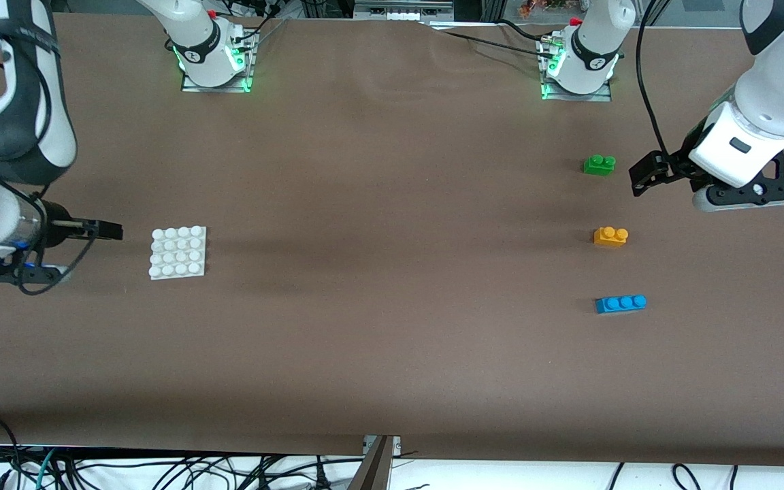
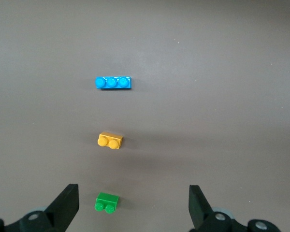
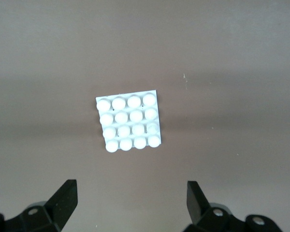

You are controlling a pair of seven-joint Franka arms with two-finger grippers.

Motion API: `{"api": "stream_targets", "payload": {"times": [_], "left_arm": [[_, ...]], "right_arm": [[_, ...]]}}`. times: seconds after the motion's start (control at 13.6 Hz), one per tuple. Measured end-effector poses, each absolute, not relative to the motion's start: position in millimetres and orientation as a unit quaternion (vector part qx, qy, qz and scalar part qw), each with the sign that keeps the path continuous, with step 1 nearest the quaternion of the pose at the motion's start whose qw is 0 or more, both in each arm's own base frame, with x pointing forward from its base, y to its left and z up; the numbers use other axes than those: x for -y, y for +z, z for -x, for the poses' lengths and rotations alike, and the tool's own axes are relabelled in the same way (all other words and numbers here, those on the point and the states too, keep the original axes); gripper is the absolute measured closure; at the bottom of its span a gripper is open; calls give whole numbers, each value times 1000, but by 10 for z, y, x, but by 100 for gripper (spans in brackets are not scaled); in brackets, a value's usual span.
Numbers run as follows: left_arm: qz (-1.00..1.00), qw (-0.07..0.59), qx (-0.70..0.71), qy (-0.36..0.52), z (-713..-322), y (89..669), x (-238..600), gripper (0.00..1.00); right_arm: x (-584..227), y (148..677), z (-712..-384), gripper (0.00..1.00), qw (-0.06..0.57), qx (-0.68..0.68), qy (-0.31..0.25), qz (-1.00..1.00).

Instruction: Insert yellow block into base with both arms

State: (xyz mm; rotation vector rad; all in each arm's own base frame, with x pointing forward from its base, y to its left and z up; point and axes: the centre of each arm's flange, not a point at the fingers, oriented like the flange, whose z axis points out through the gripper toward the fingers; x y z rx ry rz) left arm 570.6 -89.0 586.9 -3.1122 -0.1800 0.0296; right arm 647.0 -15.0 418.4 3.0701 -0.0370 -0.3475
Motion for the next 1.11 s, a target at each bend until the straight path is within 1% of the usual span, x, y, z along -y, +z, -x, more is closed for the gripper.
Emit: {"api": "stream_targets", "payload": {"times": [0.15, 0.29, 0.66, 0.81, 1.11], "left_arm": [[998, 12, 62, 6, -5714, 5902, 846, 0], [998, 11, 68, 4, -5719, 5927, 819, 0], [997, 11, 71, 1, -5722, 5953, 801, 0], [997, 11, 71, 1, -5723, 5956, 802, 0], [998, 10, 68, 1, -5719, 5956, 827, 0]], "right_arm": [[156, 3808, -6539, 0, 29, 12, -120, -992], [167, 3411, -6539, 0, 31, 13, -114, -993], [198, 2552, -6351, 0, 34, 13, -103, -994], [203, 2351, -6291, 0, 35, 13, -104, -994], [172, 2227, -6251, 0, 36, 10, -110, -993]]}}
